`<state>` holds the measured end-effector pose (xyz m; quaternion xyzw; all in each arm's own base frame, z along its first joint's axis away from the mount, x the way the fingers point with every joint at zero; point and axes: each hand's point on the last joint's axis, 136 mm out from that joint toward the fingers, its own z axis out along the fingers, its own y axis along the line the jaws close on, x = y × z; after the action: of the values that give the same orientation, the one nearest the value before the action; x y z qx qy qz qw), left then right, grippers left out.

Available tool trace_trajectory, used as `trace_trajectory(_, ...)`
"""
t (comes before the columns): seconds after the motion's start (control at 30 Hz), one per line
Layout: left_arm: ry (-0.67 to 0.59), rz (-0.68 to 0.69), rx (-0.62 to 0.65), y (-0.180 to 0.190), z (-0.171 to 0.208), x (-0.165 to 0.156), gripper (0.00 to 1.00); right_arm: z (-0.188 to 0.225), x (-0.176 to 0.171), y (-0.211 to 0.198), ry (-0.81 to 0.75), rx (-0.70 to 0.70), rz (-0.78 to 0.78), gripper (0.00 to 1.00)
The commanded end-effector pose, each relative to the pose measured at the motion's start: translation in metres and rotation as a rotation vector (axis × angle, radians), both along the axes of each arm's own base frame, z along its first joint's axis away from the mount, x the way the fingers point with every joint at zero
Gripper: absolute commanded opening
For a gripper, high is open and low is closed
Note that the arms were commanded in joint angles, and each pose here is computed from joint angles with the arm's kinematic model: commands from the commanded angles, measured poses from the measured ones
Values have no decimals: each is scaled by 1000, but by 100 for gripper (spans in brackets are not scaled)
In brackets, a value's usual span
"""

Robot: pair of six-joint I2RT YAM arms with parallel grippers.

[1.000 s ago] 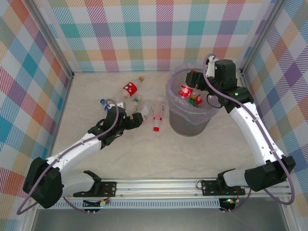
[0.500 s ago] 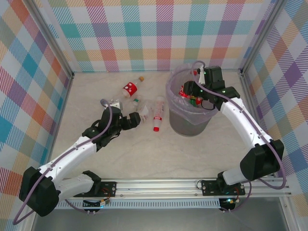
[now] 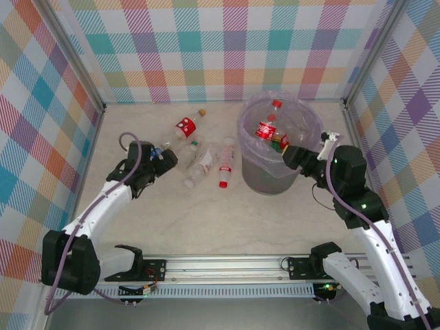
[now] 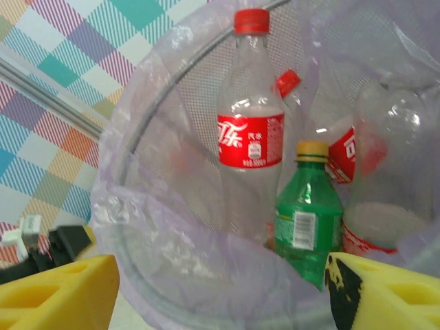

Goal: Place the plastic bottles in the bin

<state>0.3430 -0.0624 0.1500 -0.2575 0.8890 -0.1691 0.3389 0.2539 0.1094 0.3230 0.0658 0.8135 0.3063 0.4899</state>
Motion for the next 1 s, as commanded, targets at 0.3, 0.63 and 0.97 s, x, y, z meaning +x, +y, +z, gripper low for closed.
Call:
trace_trajectory(0.3, 59, 148, -55, 48, -14, 52, 100, 19, -17, 5, -58, -11, 72, 83)
trace_trajectory(0.63, 166, 182, -85, 35, -65, 77, 100, 17, -25, 2, -65, -34, 79, 84)
trace_trajectory(0.97, 234, 199, -124, 20, -113, 67, 88, 13, -22, 3, -57, -47, 86, 85)
